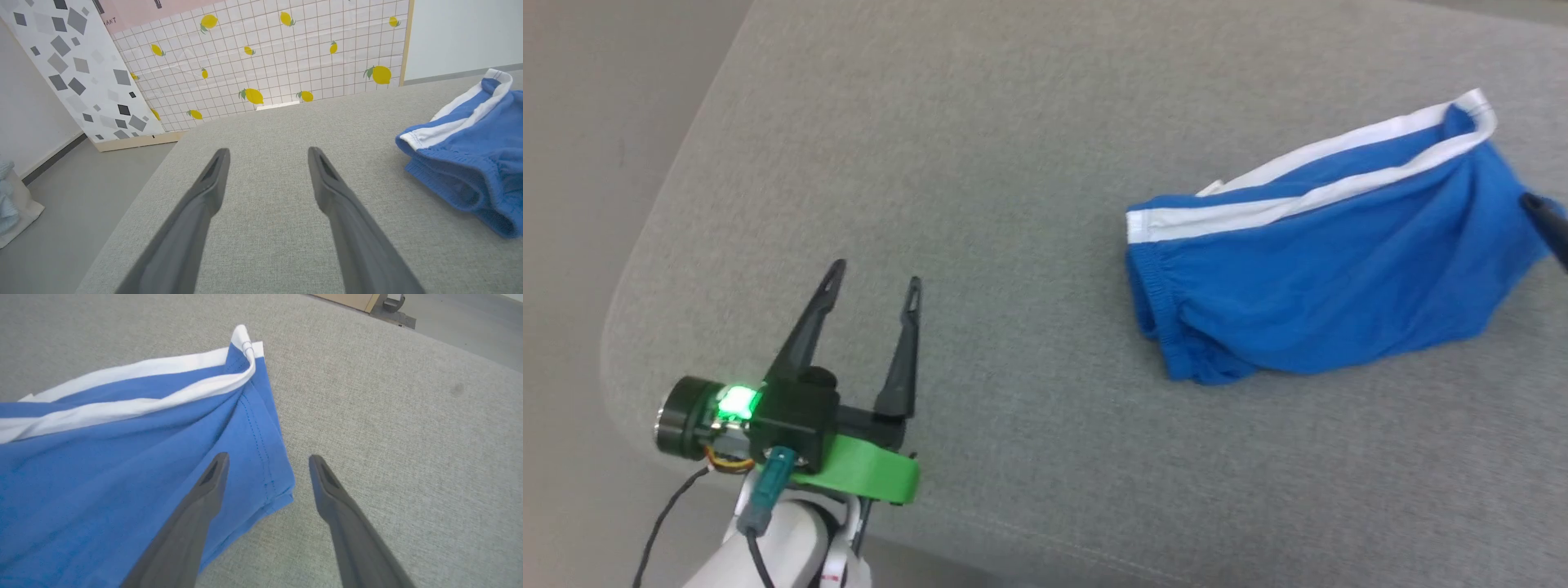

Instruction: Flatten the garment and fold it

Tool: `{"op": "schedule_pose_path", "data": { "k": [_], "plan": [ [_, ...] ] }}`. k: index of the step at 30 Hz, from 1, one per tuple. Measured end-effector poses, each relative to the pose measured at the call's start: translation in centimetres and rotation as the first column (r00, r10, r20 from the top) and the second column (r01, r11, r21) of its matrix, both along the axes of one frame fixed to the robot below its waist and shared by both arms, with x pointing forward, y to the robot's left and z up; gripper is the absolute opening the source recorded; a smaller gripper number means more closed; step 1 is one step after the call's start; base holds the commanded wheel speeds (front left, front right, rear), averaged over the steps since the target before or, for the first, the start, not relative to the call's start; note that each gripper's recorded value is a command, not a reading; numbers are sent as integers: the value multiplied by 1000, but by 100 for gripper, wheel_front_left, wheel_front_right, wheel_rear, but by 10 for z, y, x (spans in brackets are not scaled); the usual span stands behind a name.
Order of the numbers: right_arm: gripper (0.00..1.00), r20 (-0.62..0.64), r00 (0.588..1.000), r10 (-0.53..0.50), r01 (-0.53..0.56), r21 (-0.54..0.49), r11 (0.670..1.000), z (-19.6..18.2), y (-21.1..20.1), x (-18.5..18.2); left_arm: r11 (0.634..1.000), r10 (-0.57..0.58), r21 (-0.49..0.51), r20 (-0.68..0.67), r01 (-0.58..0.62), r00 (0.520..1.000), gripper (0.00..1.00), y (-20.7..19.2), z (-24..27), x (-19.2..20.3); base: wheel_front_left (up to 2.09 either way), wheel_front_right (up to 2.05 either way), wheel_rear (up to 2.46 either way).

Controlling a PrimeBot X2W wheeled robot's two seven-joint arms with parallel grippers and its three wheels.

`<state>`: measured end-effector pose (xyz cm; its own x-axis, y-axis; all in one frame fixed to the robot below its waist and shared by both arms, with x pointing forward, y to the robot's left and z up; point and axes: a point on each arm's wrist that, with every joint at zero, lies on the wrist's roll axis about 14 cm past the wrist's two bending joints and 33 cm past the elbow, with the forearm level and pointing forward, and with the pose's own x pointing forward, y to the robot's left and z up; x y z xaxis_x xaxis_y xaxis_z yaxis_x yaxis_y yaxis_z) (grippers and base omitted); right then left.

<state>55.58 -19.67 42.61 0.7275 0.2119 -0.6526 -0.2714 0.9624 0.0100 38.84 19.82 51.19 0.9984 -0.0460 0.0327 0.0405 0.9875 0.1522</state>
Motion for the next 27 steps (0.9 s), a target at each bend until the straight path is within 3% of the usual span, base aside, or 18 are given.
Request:
{"op": "schedule_pose_path", "data": {
  "k": [9, 16, 17, 18, 25, 27],
  "plan": [
    [100, -253, 967, -25, 0, -101, 995, -52, 3, 12, 1000, 29, -8, -43, -30, 999, 100, 4, -19, 2, 0, 0, 0],
    [100, -336, 942, -4, -34, -106, 994, -72, 18, 15, 997, 70, 14, -65, -70, 995, 100, 16, -27, -1, 0, 0, 0],
    [38, -346, 938, -2, -37, -105, 994, -73, 19, 14, 997, 77, 16, -70, -76, 995, 100, 18, -28, -2, 0, 0, 0],
    [0, -350, 937, 0, -40, -105, 994, -73, 20, 14, 997, 81, 16, -75, -80, 994, 100, 19, -30, -2, 0, 0, 0],
    [0, -301, 954, 6, -19, -41, 999, -65, 29, 6, 998, 62, 4, -79, -62, 995, 100, 17, -33, -1, 0, 0, 0],
    [0, -233, 972, -31, 37, 18, 999, -50, 21, -7, 1000, 19, 0, -61, -19, 998, 100, 9, -27, -2, 0, 0, 0]
  ]
}}
